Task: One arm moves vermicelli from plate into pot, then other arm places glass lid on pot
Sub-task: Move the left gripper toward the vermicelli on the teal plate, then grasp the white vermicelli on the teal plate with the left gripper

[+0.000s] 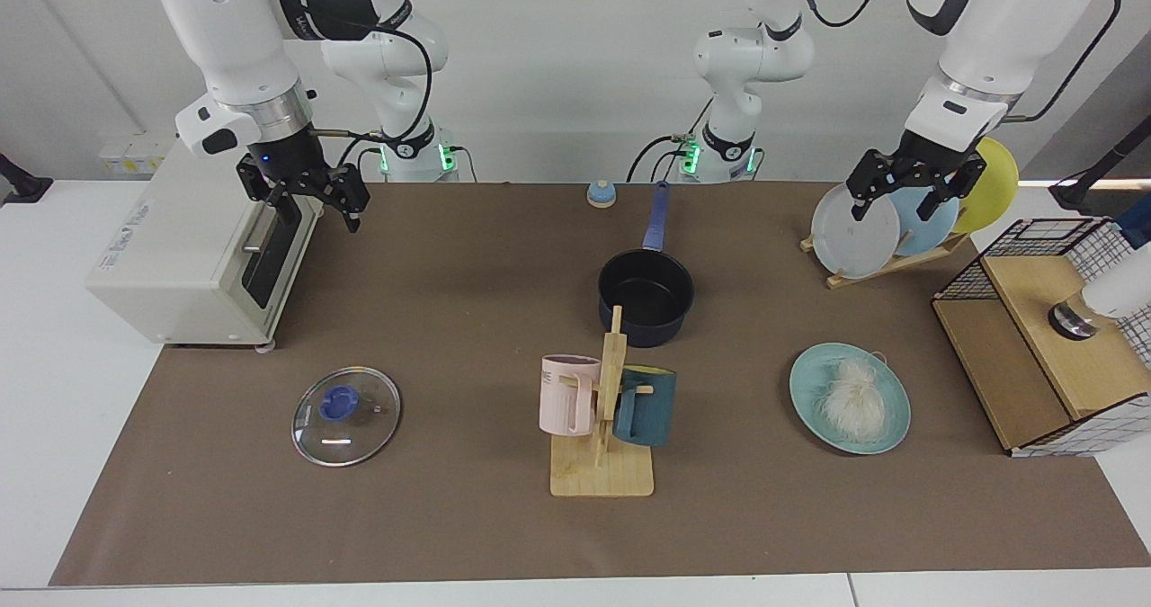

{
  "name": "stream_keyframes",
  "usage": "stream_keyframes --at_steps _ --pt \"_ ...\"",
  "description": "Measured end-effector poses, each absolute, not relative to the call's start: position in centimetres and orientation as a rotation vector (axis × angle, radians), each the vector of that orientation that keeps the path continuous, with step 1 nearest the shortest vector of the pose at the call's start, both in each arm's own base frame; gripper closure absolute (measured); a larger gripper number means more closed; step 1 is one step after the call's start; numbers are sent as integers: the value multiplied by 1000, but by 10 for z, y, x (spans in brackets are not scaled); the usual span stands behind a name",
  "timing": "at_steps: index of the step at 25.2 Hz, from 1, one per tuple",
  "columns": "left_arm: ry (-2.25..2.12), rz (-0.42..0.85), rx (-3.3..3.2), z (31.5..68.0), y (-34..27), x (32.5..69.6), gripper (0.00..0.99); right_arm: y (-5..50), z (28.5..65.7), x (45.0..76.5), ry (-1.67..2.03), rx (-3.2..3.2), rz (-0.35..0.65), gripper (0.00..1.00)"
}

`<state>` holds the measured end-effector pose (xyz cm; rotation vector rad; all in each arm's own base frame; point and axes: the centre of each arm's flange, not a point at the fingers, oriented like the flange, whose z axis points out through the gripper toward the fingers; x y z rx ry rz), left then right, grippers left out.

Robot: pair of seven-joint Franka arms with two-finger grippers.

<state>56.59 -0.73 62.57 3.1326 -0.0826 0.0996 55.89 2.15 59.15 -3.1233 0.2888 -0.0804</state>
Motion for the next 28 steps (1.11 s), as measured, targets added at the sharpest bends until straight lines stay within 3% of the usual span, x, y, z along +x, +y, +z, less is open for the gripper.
stream_keyframes --at_steps 18,28 --pt "-81 90 3147 619 -5 572 0 21 592 559 289 -3123 -80 4" --pt "-76 103 3153 569 -4 630 0 21 592 559 289 -3123 -81 4"
